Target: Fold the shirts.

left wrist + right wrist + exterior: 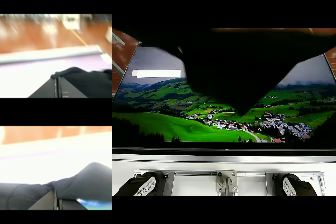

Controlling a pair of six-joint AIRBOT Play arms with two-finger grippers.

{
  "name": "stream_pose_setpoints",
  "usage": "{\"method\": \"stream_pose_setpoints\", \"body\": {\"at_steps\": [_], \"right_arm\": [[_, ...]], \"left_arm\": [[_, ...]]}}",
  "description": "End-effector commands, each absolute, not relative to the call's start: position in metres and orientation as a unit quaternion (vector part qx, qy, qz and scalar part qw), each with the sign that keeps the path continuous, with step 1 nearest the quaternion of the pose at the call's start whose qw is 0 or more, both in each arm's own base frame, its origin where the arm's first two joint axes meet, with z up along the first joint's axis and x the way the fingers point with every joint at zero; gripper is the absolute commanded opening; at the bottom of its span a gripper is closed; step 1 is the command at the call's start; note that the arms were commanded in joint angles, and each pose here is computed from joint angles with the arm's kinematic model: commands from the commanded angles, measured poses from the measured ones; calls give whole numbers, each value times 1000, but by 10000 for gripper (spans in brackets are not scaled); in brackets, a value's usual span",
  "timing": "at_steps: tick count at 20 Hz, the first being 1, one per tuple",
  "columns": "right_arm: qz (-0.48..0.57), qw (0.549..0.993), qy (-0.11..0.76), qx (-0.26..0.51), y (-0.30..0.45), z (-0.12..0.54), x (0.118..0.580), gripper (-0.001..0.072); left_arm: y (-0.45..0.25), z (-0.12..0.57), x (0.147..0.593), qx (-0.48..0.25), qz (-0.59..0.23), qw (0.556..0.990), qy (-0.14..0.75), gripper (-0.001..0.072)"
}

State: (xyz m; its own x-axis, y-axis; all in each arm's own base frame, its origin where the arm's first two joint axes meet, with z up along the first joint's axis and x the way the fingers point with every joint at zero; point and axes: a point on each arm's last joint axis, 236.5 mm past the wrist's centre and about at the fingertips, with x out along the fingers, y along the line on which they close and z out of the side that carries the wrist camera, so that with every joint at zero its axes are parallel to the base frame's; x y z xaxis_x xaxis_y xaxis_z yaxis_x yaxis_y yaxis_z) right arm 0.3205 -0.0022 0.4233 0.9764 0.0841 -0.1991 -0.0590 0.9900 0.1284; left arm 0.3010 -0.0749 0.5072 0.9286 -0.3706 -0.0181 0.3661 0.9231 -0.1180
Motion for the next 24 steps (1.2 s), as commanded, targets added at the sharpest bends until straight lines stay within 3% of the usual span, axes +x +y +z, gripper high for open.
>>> {"method": "stream_pose_setpoints", "body": {"at_steps": [1,5,8,12,15,17,20,24], "right_arm": [[-17,998,-35,40,-9,511,237,60],[-21,995,-85,37,-10,535,227,60],[-21,998,-38,48,-17,512,262,60],[-12,982,180,57,-26,399,325,60],[16,902,426,71,-24,275,332,60],[42,839,534,97,-16,207,334,60],[82,806,569,143,1,137,372,60],[82,812,547,185,12,81,439,61]], "left_arm": [[-57,542,251,-56,-133,989,-20,35],[-65,505,243,-40,-145,987,48,35],[-61,445,259,-46,-147,976,156,35],[-38,369,292,-66,-111,957,259,35],[-37,342,325,-99,-119,949,276,35],[-41,330,353,-132,-134,943,275,35],[-49,299,401,-180,-153,927,291,35],[-76,196,451,-189,-180,877,404,36]]}}
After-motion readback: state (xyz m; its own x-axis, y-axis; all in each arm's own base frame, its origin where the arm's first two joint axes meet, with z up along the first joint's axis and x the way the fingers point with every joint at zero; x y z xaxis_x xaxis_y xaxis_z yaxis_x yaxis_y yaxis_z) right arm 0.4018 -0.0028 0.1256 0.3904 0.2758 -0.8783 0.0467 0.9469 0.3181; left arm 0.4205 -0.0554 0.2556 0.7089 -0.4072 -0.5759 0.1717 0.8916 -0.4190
